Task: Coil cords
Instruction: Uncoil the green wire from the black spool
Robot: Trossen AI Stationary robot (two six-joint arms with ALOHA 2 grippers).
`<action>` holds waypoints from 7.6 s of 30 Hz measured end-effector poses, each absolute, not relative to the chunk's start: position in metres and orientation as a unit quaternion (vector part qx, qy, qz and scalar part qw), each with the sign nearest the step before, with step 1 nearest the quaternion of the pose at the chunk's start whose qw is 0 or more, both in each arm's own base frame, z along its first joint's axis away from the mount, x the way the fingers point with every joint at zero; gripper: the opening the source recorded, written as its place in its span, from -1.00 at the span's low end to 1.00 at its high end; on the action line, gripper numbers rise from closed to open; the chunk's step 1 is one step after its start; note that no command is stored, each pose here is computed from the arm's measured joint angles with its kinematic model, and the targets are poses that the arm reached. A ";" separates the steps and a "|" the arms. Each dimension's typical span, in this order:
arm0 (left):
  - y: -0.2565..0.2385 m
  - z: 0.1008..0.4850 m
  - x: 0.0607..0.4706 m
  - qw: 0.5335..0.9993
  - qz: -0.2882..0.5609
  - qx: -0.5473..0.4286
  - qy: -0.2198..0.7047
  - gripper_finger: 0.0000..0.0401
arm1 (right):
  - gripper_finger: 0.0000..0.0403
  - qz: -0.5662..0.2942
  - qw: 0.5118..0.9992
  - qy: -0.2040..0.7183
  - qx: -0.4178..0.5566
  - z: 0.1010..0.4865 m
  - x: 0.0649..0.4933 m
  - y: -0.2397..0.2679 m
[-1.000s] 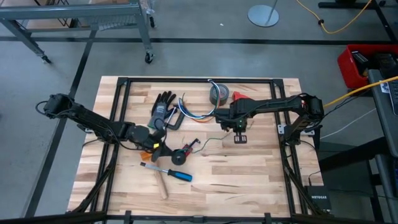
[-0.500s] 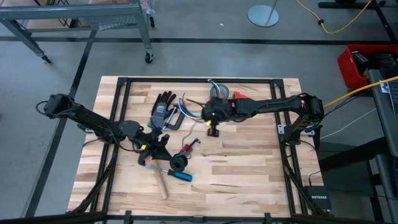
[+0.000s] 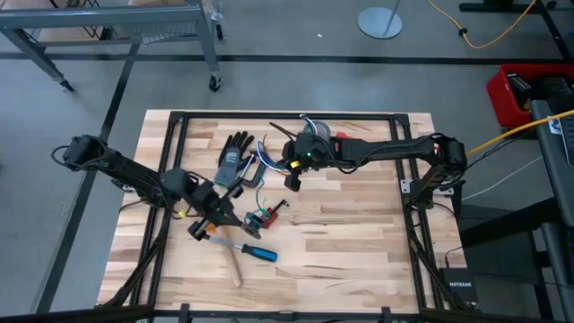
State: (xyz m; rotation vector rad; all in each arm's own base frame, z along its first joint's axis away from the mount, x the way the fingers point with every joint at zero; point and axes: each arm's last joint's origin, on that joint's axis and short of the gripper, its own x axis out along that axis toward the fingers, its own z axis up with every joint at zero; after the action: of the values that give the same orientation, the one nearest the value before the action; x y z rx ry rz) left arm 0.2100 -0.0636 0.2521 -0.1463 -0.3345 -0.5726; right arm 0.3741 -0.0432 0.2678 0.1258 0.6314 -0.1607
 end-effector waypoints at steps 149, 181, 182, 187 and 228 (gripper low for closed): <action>-0.078 0.121 0.227 0.811 0.046 -0.484 0.326 -0.35 | -0.11 0.139 0.790 0.518 0.298 0.263 0.323 -0.017; -0.074 0.127 0.237 0.824 0.022 -0.464 0.325 -0.34 | -0.11 0.141 0.796 0.510 0.294 0.264 0.325 -0.018; -0.075 0.127 0.238 0.825 0.021 -0.463 0.324 -0.34 | -0.11 0.141 0.796 0.510 0.294 0.264 0.325 -0.018; -0.077 0.121 0.247 0.823 0.027 -0.457 0.335 -0.35 | -0.11 0.140 0.796 0.510 0.294 0.264 0.325 -0.018; -0.044 0.172 0.266 0.923 -0.030 -0.309 0.225 -1.00 | -0.11 0.148 0.801 0.507 0.282 0.264 0.325 -0.018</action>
State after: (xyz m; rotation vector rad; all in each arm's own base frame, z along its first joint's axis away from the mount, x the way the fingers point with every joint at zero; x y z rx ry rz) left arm 0.2661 -0.0436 0.1717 -0.6346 0.4627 -0.0619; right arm 0.3249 -0.0178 0.2640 0.6051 1.0876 0.3174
